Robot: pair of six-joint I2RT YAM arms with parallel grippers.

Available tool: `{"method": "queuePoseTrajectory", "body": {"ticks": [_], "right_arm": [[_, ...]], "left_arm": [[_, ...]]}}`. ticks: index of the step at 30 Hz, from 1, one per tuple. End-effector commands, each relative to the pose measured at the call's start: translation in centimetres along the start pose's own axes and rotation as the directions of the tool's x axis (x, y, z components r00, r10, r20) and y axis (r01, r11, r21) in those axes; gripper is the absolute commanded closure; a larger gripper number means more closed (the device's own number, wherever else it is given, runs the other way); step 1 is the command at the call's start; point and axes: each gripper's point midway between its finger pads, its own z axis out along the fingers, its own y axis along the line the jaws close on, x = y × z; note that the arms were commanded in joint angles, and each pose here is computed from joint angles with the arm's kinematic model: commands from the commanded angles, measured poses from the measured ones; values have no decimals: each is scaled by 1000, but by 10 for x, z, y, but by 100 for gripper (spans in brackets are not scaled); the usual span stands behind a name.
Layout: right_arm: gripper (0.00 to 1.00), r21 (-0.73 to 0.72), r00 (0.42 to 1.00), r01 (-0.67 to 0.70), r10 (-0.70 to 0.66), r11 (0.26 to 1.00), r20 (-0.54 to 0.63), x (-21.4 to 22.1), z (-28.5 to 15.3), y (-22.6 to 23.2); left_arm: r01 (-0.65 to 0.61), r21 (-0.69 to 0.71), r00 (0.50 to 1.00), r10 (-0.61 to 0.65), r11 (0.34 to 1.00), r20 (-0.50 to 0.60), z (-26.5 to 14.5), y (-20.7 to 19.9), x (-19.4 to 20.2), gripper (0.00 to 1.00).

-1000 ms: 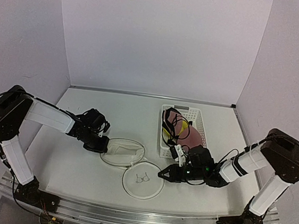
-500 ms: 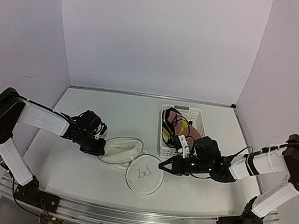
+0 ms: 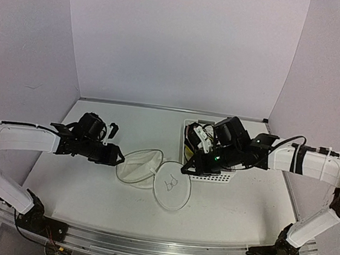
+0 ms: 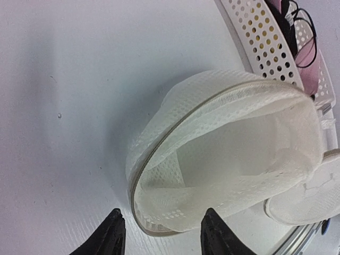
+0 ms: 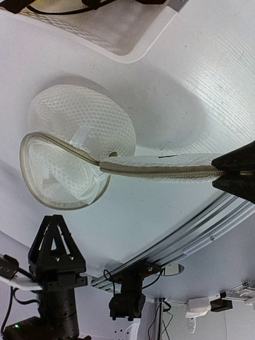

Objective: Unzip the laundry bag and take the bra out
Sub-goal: Pick up the laundry bag from the center of the board.

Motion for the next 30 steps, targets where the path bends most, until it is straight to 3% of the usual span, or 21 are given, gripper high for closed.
{"method": "queuePoseTrajectory", "body": {"ticks": [1, 7, 13, 18, 24, 30], "right_arm": [[100, 110, 985, 91, -74, 990, -154, 9, -13, -8], [100, 201, 952, 210, -154, 957, -264, -5, -28, -10], [100, 192, 937, 258, -196, 947, -290, -27, -37, 4], [100, 135, 969, 107, -73, 985, -238, -49, -43, 21], [100, 48, 972, -95, 104, 994, -213, -69, -47, 44], [100, -29, 916, -301, 280, 953, -288, -71, -36, 54]], "left_arm": [[-17, 24, 992, 14, 1000, 123, -28, -14, -29, 48], [-65, 17, 983, 61, 998, 176, -55, -26, -51, 41], [-156, 197, 978, 123, 968, 170, -75, -69, -61, 40], [-248, 398, 968, 204, 883, 148, -96, -112, -47, 36], [-294, 456, 956, 252, 840, 152, -105, -128, -31, 29], [-382, 467, 924, 339, 797, 177, -108, -145, -16, 23]]}}
